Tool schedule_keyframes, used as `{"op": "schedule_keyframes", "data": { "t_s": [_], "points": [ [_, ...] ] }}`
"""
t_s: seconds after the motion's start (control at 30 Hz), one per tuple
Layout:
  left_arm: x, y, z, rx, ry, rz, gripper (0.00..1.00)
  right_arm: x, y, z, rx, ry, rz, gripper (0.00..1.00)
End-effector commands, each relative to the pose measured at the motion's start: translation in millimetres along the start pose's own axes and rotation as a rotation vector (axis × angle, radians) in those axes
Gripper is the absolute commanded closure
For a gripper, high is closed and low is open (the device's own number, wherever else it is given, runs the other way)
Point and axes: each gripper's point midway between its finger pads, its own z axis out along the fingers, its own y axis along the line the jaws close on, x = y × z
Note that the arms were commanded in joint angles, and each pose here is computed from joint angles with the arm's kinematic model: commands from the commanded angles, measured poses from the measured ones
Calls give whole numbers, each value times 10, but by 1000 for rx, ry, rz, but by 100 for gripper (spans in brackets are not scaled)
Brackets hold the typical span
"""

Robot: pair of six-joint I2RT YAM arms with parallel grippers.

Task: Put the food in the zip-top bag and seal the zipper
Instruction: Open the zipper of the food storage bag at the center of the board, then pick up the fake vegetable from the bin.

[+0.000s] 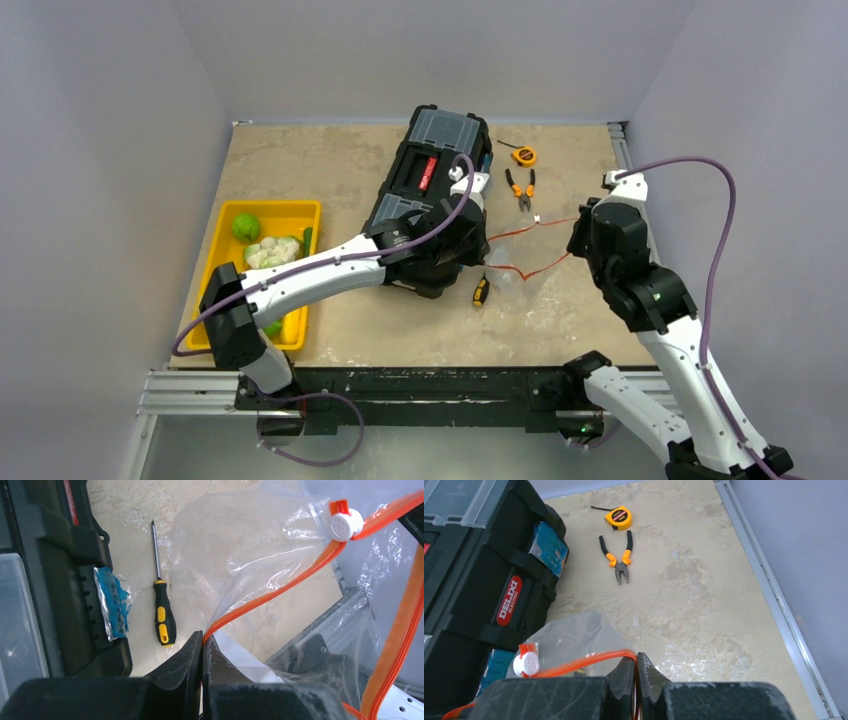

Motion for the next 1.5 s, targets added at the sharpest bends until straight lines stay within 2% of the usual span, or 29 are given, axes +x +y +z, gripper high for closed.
{"op": "schedule_keyframes", "data": {
  "t_s": [0.0, 0.17, 0.23, 0.37, 0.5, 0.57, 0.6, 0.7, 0.83, 1.07, 1.2, 1.37, 1.47],
  "points": [
    [-89, 6, -136, 20, -30, 0, 100, -178, -189, -71, 98, -70, 12, 100],
    [-24, -297, -34, 144, 27, -25, 100, -78, 111, -38, -78, -47, -22, 100],
    [-21, -395, -21, 184, 40, -29, 94, 2, 165, -7, -101, -9, -37, 100],
    [-80, -509, -98, 245, 30, -15, 61, 34, 210, -7, -128, 3, -43, 100],
    [-220, -570, -368, 302, -12, 40, 27, 21, 311, -21, -184, -5, -41, 100],
    [-282, -534, -566, 309, -29, 83, 14, 56, 378, -14, -217, 3, -42, 100],
    [-306, -493, -679, 305, -36, 103, 12, 70, 419, -12, -234, 3, -45, 100],
    [-362, -255, -1007, 241, -62, 149, 9, 127, 518, -3, -262, 22, -68, 100],
    [-263, 159, -1412, 147, -79, 165, 8, 8, 331, -18, -135, 14, -66, 100],
    [-150, 1060, -2065, -133, -132, 203, 8, -414, -155, -305, 95, -42, -88, 100],
    [-55, 1533, -2344, -302, -129, 246, 8, -451, -321, -385, 165, -44, -116, 100],
    [162, 1785, -2492, -337, -151, 178, 8, -372, -248, -318, 143, -7, -130, 100],
    [331, 1971, -2486, -393, -143, 131, 6, -187, 51, -103, 33, 48, -131, 100]
  ]
}}
